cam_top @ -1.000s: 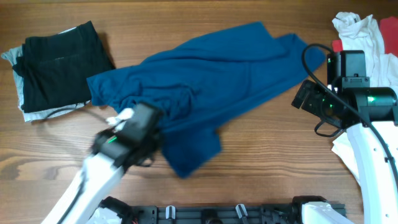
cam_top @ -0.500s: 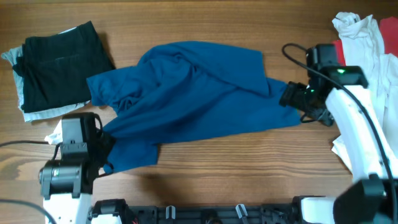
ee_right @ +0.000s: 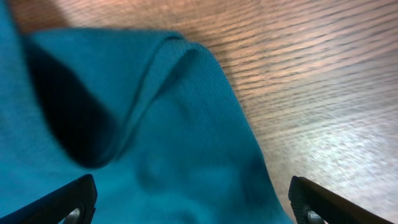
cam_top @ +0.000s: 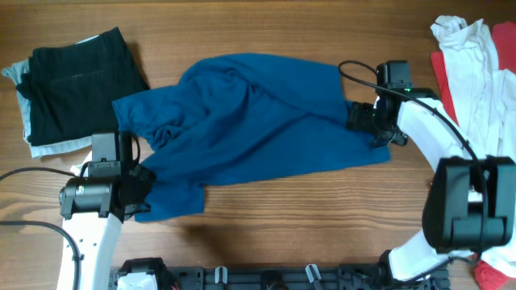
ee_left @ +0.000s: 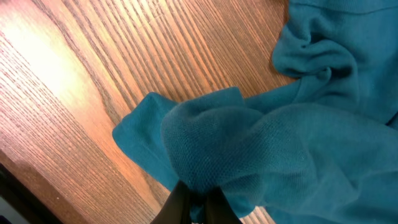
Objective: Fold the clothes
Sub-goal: 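Grasp the right edge of the blue shirt with the right gripper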
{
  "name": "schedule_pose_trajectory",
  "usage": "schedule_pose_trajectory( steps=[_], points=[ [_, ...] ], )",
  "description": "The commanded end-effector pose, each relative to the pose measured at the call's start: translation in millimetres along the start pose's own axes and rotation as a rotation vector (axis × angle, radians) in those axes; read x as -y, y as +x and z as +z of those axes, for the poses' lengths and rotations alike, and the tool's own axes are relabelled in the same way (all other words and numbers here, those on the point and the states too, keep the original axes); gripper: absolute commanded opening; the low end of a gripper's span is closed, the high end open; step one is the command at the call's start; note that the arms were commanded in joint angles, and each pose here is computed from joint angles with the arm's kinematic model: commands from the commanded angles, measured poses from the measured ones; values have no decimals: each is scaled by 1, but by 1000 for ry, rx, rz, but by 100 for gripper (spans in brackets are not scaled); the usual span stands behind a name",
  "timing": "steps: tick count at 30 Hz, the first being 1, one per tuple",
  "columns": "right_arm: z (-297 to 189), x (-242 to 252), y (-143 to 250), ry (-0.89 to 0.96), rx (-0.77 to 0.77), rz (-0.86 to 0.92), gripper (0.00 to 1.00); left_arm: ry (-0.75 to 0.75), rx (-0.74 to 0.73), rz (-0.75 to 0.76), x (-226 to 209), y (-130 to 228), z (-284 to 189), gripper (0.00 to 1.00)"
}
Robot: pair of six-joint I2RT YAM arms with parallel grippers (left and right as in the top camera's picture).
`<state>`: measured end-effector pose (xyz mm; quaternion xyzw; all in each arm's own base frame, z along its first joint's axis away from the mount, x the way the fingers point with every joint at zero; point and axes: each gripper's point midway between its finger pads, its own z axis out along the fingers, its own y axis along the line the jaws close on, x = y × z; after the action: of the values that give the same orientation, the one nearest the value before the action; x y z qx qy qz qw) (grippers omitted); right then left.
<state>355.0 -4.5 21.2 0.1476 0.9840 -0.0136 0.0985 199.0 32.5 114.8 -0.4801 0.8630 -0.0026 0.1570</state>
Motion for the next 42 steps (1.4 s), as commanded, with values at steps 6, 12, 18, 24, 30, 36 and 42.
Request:
schedule_pose_trajectory(
  steps=[6, 12, 18, 24, 30, 36, 42],
  points=[
    [35, -14, 27, -76, -150, -21, 89, 0, -4, 5, -1, 0, 1, 4],
    [3, -8, 40, -64, -201, -17, 45, 0, -4, 5, -1, 0, 1, 4],
    [-76, -16, 73, -166, -275, 45, 38, 0, -4, 5, -1, -1, 1, 4],
    [-105, -24, 26, -230, 2, 34, 43, 0, -4, 5, -1, 0, 1, 4],
    [-88, 38, 76, 78, -175, 255, 68, -5, -8, 6, -2, 0, 0, 4],
    [-57, 32, 111, 16, -281, 347, 68, -5, -8, 6, -2, 0, 0, 4],
    [-24, 22, 122, -51, -267, 476, 67, -5, -8, 6, -2, 0, 0, 4]
  ],
)
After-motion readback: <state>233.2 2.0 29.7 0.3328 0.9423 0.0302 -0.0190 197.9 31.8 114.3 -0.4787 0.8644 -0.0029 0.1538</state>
